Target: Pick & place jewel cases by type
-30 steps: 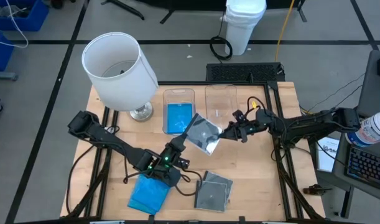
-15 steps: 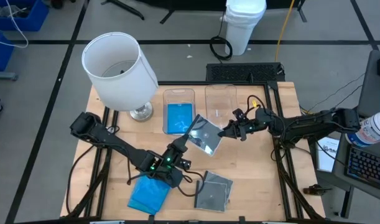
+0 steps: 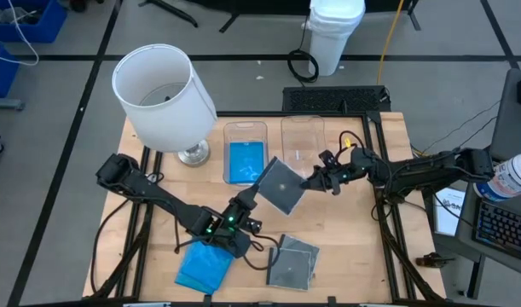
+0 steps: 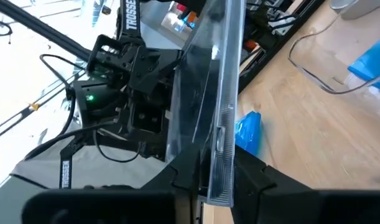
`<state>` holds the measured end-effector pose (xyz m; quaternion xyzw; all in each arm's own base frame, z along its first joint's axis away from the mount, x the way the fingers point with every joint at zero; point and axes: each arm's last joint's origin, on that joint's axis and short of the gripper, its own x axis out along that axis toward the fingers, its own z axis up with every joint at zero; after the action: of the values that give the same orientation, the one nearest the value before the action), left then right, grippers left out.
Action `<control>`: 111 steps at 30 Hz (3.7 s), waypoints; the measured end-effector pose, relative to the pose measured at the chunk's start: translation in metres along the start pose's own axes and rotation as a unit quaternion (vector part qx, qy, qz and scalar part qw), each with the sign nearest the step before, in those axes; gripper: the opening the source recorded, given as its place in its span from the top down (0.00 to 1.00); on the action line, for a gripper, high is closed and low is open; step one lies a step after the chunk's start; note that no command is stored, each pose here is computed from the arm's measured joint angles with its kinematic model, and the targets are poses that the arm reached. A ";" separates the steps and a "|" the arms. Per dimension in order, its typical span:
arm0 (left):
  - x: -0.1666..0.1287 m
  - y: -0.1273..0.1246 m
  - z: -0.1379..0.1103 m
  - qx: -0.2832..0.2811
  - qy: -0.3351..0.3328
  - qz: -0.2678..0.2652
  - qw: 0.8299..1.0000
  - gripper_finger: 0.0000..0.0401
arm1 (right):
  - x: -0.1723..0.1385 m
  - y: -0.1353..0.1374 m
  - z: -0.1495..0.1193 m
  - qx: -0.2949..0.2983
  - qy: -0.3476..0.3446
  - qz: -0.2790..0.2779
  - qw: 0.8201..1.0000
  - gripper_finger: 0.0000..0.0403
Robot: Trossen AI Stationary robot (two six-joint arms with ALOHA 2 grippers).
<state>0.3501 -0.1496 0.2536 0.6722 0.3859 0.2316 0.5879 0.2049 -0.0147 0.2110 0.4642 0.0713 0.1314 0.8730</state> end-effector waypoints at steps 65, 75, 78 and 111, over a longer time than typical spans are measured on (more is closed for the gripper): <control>0.003 -0.095 -0.087 -0.489 -0.460 -0.338 0.659 0.95 | -0.022 0.107 0.100 -0.405 0.165 -0.316 0.842 0.95; 0.013 -0.091 -0.092 -0.473 -0.483 -0.311 0.668 0.99 | -0.058 0.116 0.154 -0.383 0.204 -0.393 0.810 0.95; 0.014 -0.084 -0.093 -0.486 -0.507 -0.297 0.647 0.96 | -0.057 0.100 0.163 -0.387 0.234 -0.321 0.832 0.95; 0.008 -0.086 -0.091 -0.467 -0.521 -0.309 0.644 0.92 | -0.076 -0.024 0.161 -0.337 0.319 -0.290 0.837 0.95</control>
<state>0.2642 -0.0871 0.1876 0.1595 0.0414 -0.2026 0.9653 0.1762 -0.1777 0.2810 0.0322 0.4286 0.0286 0.9025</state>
